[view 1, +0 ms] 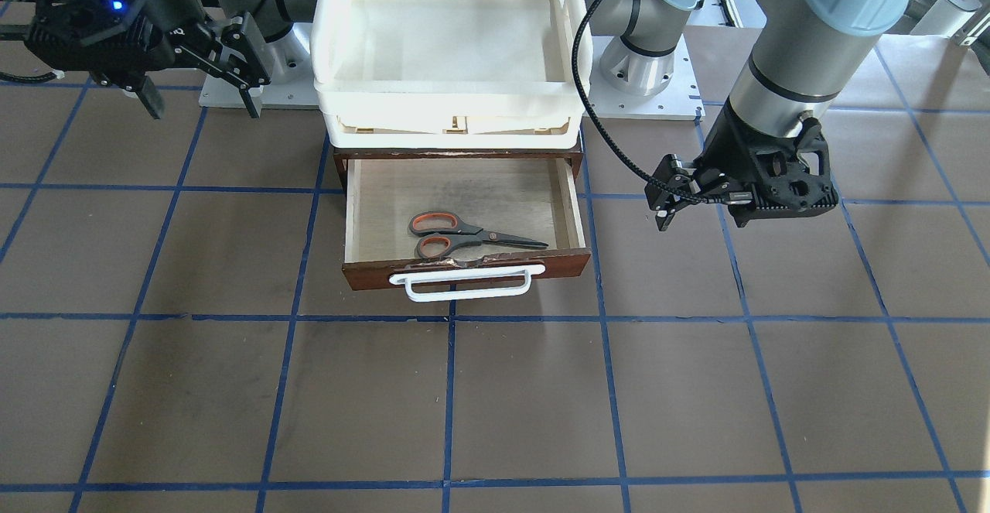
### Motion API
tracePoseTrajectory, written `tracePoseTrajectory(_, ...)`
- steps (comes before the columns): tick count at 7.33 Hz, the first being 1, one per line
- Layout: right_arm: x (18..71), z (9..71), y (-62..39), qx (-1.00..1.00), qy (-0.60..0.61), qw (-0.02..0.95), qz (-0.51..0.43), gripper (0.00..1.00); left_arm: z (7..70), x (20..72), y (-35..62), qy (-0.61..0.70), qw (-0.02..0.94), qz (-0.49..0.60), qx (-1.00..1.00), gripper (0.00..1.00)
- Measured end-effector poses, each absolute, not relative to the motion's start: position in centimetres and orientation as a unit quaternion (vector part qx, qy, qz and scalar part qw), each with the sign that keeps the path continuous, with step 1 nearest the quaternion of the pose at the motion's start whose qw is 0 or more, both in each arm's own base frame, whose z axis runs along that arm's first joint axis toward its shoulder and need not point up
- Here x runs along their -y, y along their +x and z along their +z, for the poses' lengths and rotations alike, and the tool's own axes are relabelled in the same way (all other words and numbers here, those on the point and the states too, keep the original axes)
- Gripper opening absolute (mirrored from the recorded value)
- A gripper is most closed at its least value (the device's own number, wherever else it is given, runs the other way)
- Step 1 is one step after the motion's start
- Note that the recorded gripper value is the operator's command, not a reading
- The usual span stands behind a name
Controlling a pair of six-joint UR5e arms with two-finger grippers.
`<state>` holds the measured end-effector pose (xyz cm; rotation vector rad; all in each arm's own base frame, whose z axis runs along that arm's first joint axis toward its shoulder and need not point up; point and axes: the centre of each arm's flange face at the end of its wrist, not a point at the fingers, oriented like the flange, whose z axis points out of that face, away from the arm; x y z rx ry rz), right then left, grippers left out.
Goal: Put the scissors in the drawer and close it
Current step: 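Open the right gripper and raise it away from the drawer, then move the left gripper over the drawer's white handle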
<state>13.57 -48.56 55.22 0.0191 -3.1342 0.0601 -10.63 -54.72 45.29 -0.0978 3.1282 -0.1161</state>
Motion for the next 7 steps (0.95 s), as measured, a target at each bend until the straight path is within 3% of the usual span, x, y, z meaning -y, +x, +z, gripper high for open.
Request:
tracePoseTrajectory(3,48.6,54.8,13.6,1.000,-0.025,0.008,0.013,0.99,42.8,58.9,-16.0,-0.038,-0.001,-0.048,-0.998,1.00)
tracePoseTrajectory(7,48.5,54.6,13.7,1.000,-0.013,0.003,0.008,0.99,34.8,61.7,-23.6,-0.078,-0.011,-0.039,-0.996,1.00)
